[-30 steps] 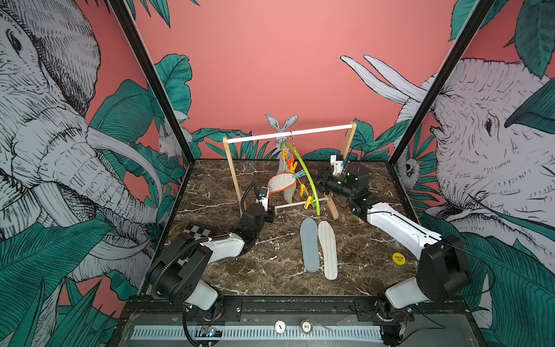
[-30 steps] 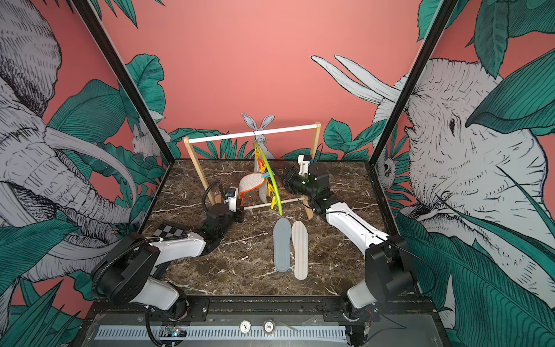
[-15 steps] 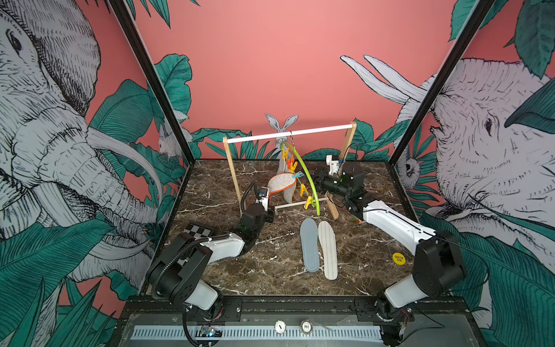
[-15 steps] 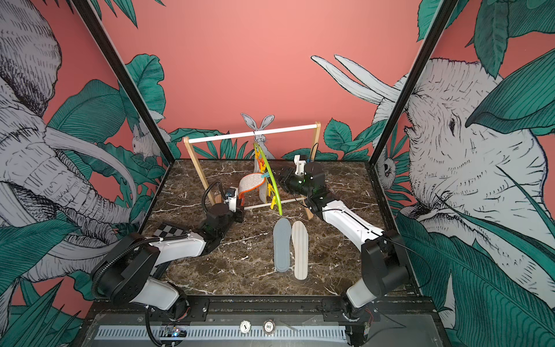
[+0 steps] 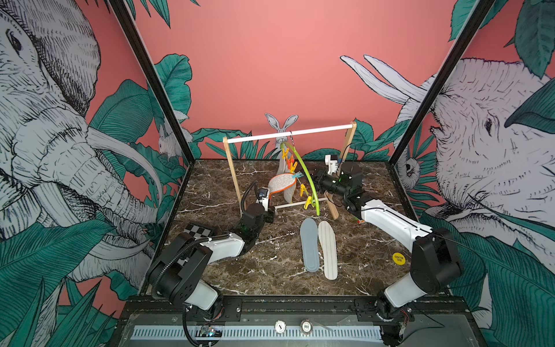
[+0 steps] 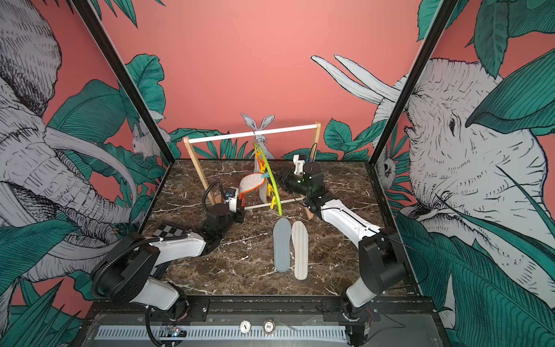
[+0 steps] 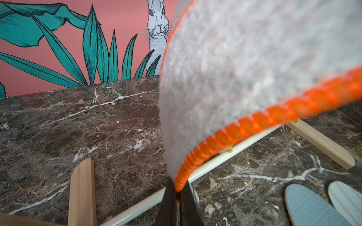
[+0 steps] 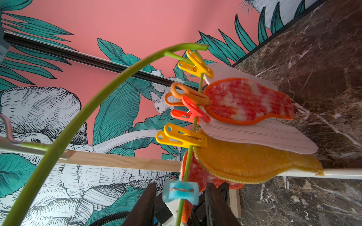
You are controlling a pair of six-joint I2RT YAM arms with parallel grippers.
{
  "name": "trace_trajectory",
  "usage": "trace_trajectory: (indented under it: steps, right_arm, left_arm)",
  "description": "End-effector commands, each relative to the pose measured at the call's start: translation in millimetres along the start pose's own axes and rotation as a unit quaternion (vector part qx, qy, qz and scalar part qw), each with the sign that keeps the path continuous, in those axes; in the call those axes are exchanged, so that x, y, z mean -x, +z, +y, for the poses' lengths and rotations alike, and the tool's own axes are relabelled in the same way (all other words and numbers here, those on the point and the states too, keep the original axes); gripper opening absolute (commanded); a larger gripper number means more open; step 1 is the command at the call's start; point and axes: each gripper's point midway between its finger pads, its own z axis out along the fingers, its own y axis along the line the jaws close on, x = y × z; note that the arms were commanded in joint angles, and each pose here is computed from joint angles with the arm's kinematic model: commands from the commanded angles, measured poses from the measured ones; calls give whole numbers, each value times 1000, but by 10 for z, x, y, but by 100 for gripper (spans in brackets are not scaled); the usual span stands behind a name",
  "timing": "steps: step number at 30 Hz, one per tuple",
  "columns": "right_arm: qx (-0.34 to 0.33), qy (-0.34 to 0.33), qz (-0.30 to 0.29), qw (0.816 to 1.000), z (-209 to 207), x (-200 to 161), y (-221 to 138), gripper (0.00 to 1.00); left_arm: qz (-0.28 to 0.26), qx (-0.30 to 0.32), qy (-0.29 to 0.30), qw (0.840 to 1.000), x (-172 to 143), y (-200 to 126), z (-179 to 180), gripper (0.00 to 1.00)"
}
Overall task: Take the shoe insoles off the hanger
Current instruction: Remove the insole from the hanger, then open the clamp at the hanger.
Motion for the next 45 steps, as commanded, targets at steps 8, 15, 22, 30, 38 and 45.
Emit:
trace_trajectory:
  steps: [8, 15, 22, 30, 38, 45]
  right_arm:
    - [39, -19, -7, 999, 255, 45, 36, 35]
    - [38, -18, -6, 999, 250, 31, 46, 31]
    - [39, -18, -7, 999, 262, 30, 41, 28]
    - [38, -17, -6, 999, 248, 26, 43, 25]
    - [40, -18, -5, 999, 260, 22, 45, 23]
    - [38, -18, -2, 999, 238, 8, 56, 21]
  left_arm:
    - [-16, -4, -14, 1000, 134, 2, -8, 0]
    - [-17, -4, -14, 1000, 127, -3, -3, 0]
    - [-17, -4, -14, 1000, 119, -21, 1, 0]
    - [-15, -3, -13, 1000, 104, -35, 9, 0]
    - [-14, 0, -12, 1000, 81, -51, 26, 0]
    - [-11, 7, -10, 1000, 31, -77, 62, 0]
